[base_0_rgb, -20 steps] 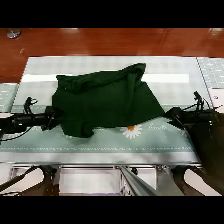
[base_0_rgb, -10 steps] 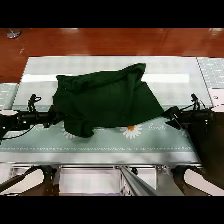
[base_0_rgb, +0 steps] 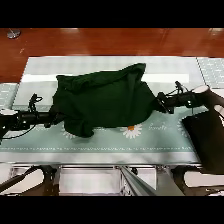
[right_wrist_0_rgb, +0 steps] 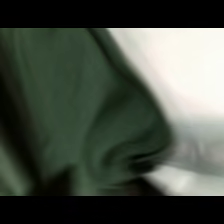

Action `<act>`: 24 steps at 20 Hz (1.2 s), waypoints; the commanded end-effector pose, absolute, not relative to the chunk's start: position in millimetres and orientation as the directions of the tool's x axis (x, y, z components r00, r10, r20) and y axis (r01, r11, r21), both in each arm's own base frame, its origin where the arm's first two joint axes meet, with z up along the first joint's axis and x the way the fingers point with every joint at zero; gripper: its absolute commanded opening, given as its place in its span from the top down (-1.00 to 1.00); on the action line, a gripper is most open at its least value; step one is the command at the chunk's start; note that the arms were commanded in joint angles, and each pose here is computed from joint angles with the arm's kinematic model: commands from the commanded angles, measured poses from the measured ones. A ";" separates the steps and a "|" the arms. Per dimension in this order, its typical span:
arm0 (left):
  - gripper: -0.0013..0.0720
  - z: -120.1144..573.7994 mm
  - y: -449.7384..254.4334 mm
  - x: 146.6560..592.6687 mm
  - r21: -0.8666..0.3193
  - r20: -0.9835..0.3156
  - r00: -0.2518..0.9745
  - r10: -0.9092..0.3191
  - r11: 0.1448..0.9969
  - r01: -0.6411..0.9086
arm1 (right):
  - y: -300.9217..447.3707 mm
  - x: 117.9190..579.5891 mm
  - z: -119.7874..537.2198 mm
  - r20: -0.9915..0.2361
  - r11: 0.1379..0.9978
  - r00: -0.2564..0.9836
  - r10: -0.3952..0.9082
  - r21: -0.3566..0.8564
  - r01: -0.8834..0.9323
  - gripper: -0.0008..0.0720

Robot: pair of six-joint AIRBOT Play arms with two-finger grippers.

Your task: Fold the shirts.

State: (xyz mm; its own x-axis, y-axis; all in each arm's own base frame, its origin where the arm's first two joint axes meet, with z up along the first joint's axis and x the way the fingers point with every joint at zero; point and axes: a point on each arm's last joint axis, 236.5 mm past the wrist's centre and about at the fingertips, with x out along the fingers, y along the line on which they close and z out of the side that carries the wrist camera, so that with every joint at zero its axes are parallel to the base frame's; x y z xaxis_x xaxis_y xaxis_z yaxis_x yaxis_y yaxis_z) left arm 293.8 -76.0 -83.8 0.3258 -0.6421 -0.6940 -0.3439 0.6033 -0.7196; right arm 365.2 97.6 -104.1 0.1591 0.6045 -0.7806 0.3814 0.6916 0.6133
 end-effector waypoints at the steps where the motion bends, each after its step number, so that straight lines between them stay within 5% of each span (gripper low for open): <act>1: 0.90 -66.2 -80.5 298.0 -0.742 -0.670 0.324 -0.668 0.601 -0.297 | 126.4 389.4 -91.4 -0.762 0.698 0.127 0.635 0.637 0.327 0.93; 5: 0.90 56.0 -60.6 364.2 -0.730 -0.584 0.538 -0.608 0.684 -0.020 | 110.8 459.7 19.2 -0.742 0.748 0.303 0.599 0.653 0.120 0.93; 10: 0.90 313.2 -48.3 395.4 -0.448 -0.272 0.819 -0.504 0.820 0.356 | 87.7 496.6 280.6 -0.521 0.849 0.704 0.483 0.476 -0.230 0.93; 13: 0.90 425.3 -44.9 365.5 -0.249 -0.126 0.900 -0.417 0.892 0.378 | 83.1 439.0 403.1 -0.315 0.884 0.844 0.433 0.332 -0.329 0.93; 16: 0.90 491.7 -28.4 320.4 -0.077 -0.035 0.966 -0.257 0.964 0.254 | 66.8 365.7 459.0 -0.229 0.939 0.914 0.333 0.169 -0.300 0.93; 24: 0.90 532.4 -15.1 182.9 0.165 0.082 0.996 -0.024 0.986 0.010 | 43.2 210.1 495.9 -0.135 0.984 0.975 0.175 0.004 -0.177 0.93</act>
State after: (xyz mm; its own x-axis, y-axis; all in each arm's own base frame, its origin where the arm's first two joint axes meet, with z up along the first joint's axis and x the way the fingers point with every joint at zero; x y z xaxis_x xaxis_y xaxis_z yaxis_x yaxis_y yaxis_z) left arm 228.1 -32.2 522.7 0.9909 -0.1289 0.0396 0.1243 0.9869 0.1027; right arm 257.3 50.9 492.7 0.9608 0.2257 -0.1611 -0.2223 0.9742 0.0389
